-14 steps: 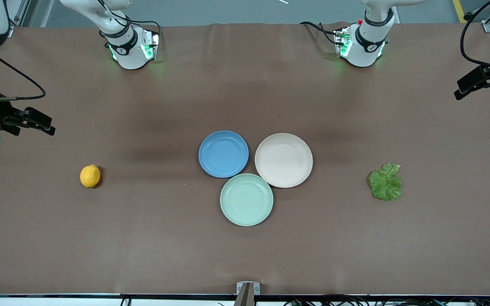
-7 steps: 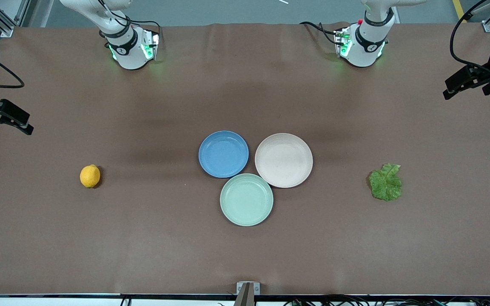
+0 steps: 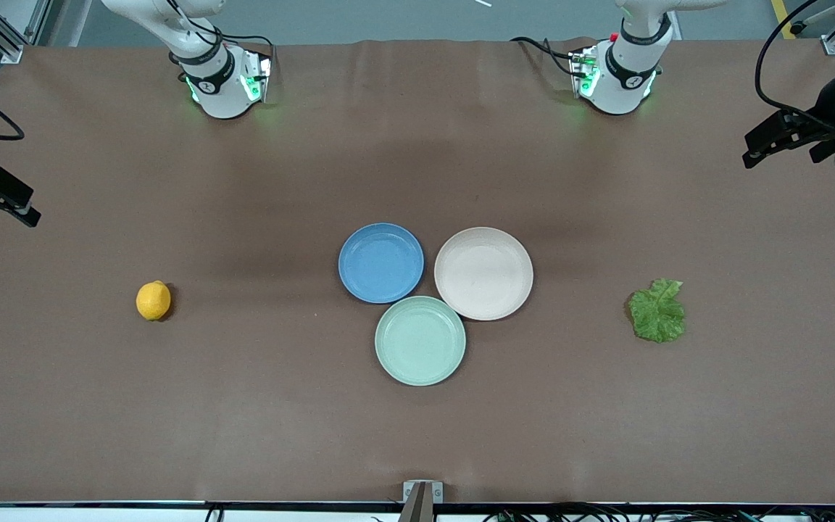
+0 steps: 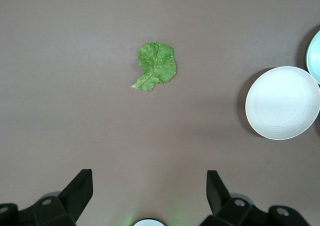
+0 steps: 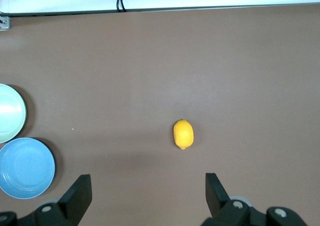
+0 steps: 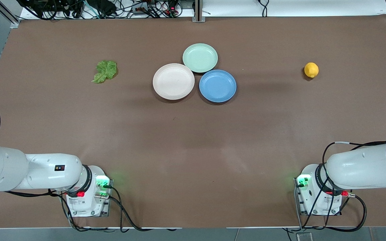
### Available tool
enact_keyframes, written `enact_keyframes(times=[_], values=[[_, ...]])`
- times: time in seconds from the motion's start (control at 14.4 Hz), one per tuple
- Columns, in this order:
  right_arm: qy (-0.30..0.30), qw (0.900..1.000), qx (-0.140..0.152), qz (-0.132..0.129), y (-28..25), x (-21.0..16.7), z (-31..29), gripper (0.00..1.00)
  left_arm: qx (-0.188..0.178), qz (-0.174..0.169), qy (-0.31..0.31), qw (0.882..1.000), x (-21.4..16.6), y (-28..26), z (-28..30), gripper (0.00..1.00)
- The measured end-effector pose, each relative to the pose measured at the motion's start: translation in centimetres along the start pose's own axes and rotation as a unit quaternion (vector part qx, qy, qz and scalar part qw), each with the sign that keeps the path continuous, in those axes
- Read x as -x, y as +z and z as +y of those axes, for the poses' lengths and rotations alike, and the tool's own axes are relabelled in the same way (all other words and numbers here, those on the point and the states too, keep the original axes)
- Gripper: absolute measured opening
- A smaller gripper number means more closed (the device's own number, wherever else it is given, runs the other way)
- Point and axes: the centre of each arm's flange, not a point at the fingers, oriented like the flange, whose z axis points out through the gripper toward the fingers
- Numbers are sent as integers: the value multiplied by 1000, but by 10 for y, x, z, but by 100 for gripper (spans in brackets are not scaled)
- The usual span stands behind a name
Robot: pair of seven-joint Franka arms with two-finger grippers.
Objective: Pick lemon and lettuce from plates
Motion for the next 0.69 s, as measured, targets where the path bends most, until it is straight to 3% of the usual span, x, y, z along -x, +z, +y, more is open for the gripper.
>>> enact_keyframes(times=[0.28, 0.69], values=[[1, 1000, 1, -25, 5, 5, 1, 100, 0, 4, 12, 1000, -1, -2, -1, 100], [6, 999, 1, -43, 9, 8, 7, 100, 1, 7, 11, 1000, -1, -5, -2, 100]])
